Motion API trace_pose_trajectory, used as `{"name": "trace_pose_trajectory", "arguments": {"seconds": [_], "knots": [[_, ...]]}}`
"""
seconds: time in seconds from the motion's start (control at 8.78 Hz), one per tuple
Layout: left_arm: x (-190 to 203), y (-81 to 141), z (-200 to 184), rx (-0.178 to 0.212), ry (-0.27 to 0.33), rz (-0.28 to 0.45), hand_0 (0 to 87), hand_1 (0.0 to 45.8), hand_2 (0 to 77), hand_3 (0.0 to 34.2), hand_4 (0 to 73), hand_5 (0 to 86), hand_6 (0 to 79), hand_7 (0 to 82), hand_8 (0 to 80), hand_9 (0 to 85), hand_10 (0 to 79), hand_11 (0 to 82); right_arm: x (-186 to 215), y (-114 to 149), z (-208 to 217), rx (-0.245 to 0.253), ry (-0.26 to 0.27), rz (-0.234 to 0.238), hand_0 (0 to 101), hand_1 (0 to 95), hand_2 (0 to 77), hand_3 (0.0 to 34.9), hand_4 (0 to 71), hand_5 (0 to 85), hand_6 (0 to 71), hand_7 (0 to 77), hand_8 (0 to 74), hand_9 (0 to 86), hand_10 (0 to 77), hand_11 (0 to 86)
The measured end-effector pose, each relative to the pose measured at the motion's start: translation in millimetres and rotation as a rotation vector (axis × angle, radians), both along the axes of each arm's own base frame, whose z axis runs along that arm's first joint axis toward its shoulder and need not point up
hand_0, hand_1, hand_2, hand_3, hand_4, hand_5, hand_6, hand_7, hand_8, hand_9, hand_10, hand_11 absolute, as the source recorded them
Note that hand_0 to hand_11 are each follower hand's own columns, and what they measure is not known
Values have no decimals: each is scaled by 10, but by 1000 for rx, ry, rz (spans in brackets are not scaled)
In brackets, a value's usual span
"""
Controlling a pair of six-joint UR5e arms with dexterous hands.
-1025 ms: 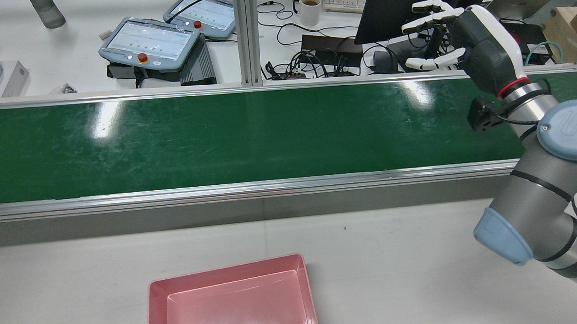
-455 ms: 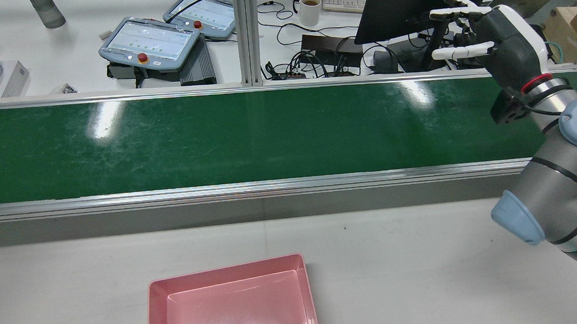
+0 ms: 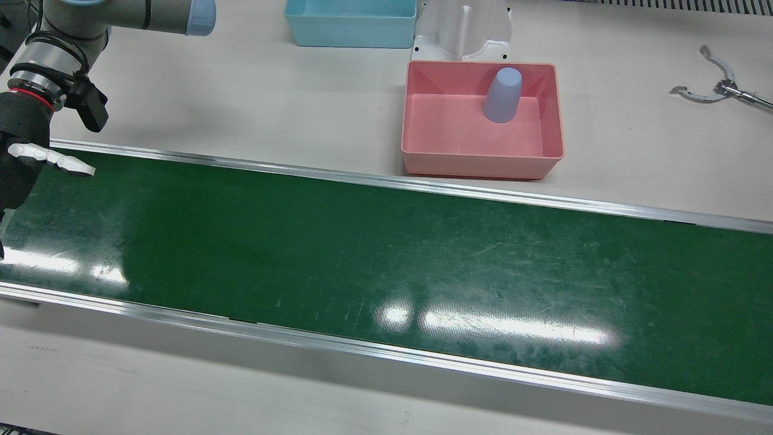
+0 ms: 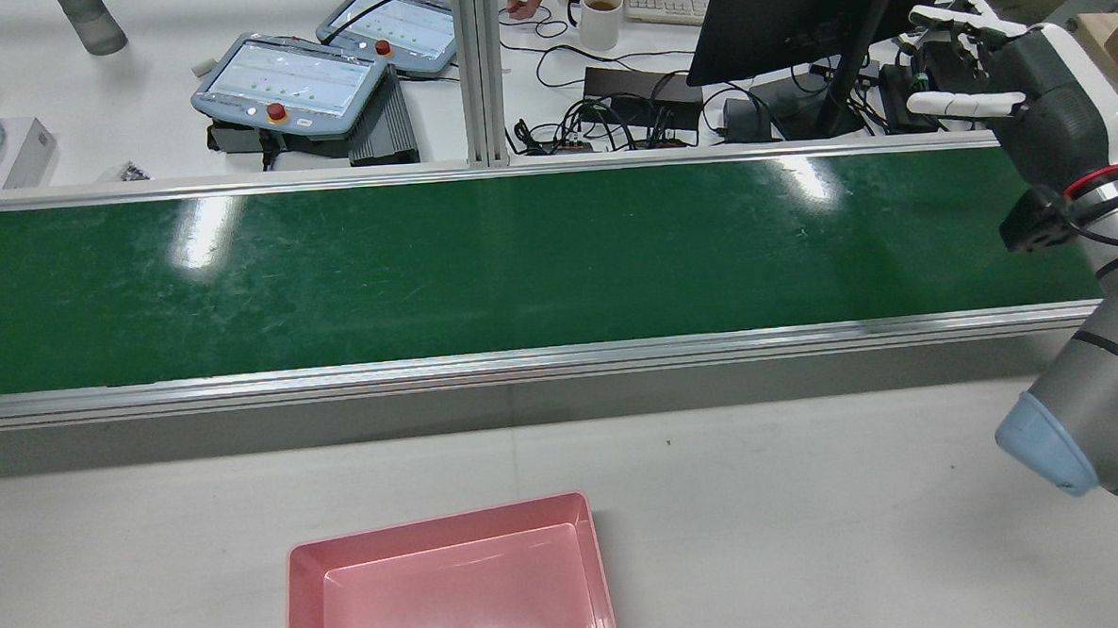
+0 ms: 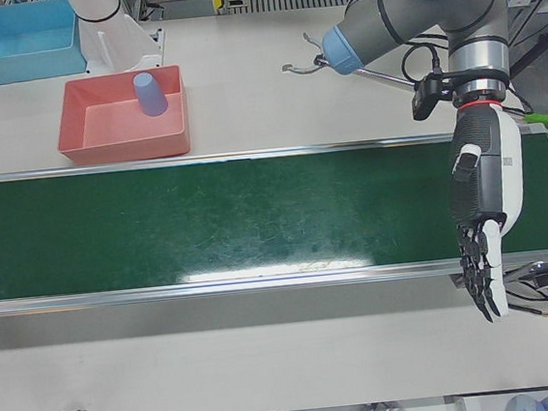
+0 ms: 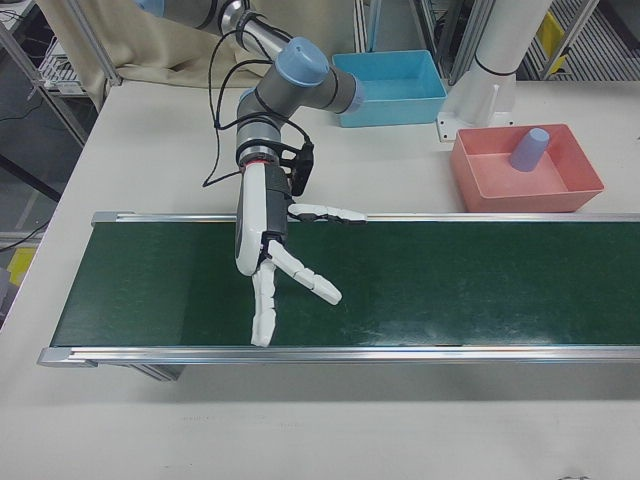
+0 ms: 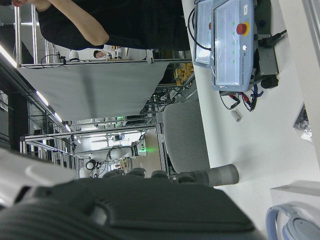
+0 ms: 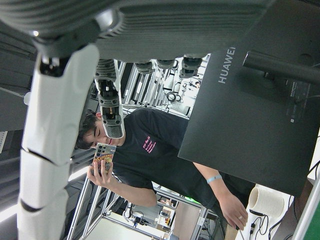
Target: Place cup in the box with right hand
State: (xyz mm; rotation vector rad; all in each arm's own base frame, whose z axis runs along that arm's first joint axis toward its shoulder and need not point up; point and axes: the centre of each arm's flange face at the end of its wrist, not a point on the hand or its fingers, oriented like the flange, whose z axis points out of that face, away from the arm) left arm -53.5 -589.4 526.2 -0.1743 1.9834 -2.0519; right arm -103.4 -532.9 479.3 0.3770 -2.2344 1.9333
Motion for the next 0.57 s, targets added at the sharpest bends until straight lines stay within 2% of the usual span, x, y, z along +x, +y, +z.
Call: {"name": "trace_pose_trajectory", "arguments": {"seconds": [0.23,0.46,0.57], "knots": [[0,0,0,0,0,0,0,5,5,0,0,0,0,0,0,5,0,0,32,-7,122,-23,-12,33,560,175,82,0,180,55,22,49,0,5,27,60],[0,0,0,0,0,0,0,5,5,0,0,0,0,0,0,5,0,0,36,-18,205,-38,-24,41,552,164,76,21,191,60,22,65,0,5,22,60],[0,0,0,0,0,0,0,5,5,0,0,0,0,0,0,5,0,0,39,-15,195,-36,-29,42,550,158,49,22,191,60,22,65,0,5,22,60]]}}
